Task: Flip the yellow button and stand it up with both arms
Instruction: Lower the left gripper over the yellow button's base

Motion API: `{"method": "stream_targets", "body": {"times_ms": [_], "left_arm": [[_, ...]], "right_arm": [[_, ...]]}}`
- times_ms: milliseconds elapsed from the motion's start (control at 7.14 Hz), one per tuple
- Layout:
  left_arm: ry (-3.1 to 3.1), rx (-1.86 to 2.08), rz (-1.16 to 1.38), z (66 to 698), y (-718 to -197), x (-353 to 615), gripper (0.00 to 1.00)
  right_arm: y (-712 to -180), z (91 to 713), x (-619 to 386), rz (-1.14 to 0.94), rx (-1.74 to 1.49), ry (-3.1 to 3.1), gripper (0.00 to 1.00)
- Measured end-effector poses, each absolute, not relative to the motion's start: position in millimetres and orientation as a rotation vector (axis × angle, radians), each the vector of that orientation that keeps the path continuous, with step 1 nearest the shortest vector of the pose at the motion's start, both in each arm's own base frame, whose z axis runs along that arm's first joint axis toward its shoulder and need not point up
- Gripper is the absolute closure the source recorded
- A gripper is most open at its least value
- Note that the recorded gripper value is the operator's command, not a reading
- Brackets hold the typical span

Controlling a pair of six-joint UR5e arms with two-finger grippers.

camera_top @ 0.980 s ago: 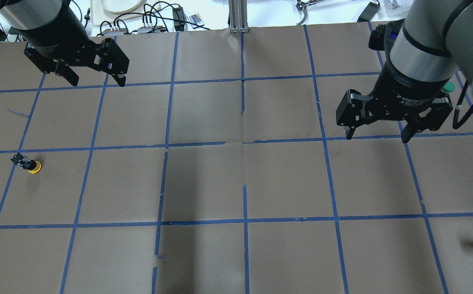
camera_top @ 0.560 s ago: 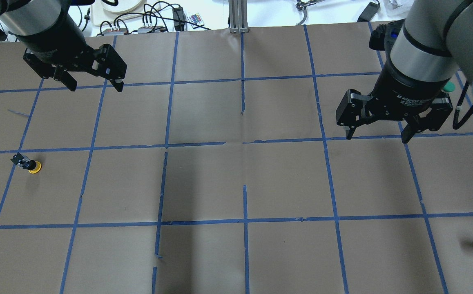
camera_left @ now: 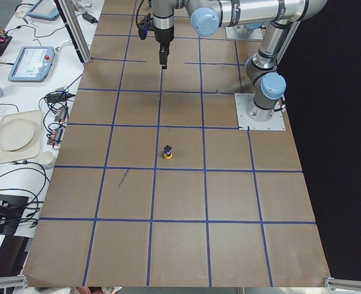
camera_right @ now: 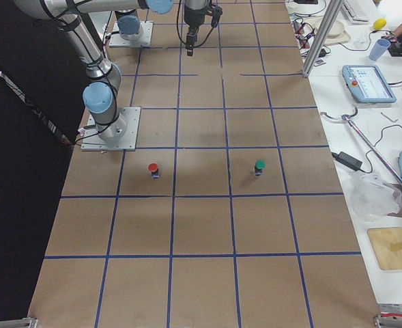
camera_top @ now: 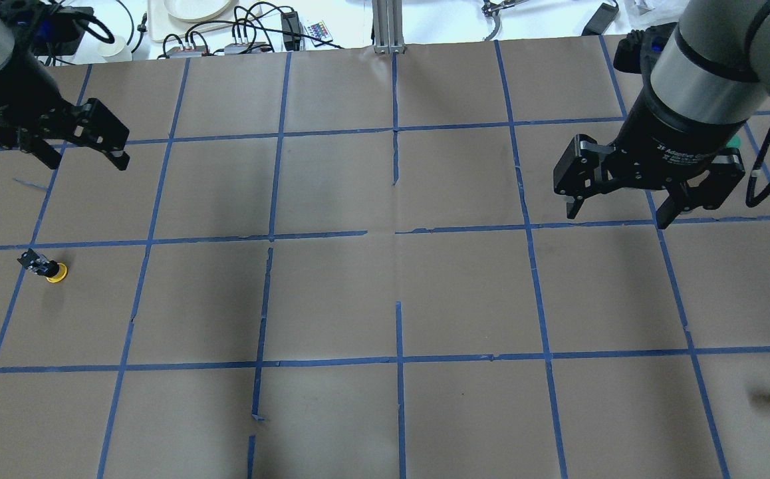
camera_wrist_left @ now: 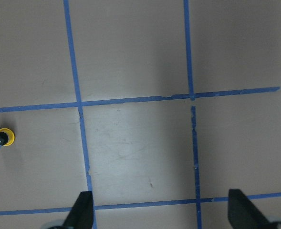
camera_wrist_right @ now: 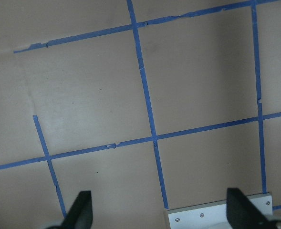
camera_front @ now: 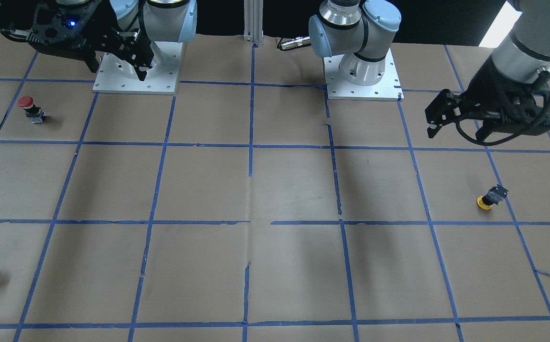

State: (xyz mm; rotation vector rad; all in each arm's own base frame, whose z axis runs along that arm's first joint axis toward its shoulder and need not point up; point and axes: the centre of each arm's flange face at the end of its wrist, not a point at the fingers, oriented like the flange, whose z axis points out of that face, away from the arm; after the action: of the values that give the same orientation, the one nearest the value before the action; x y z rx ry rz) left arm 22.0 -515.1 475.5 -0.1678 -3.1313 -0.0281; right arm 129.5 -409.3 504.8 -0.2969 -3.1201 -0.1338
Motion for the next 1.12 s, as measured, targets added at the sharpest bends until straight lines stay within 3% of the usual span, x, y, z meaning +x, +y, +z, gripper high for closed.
{"method": "stream_targets", "body": {"times_ms": [1120], "left_arm": [[-2.923,-1.158,-0.005,322,-558,243,0.0]], "right_arm": [[-409,503,125,-0.142,-0.314,-3.105,0.0]]}}
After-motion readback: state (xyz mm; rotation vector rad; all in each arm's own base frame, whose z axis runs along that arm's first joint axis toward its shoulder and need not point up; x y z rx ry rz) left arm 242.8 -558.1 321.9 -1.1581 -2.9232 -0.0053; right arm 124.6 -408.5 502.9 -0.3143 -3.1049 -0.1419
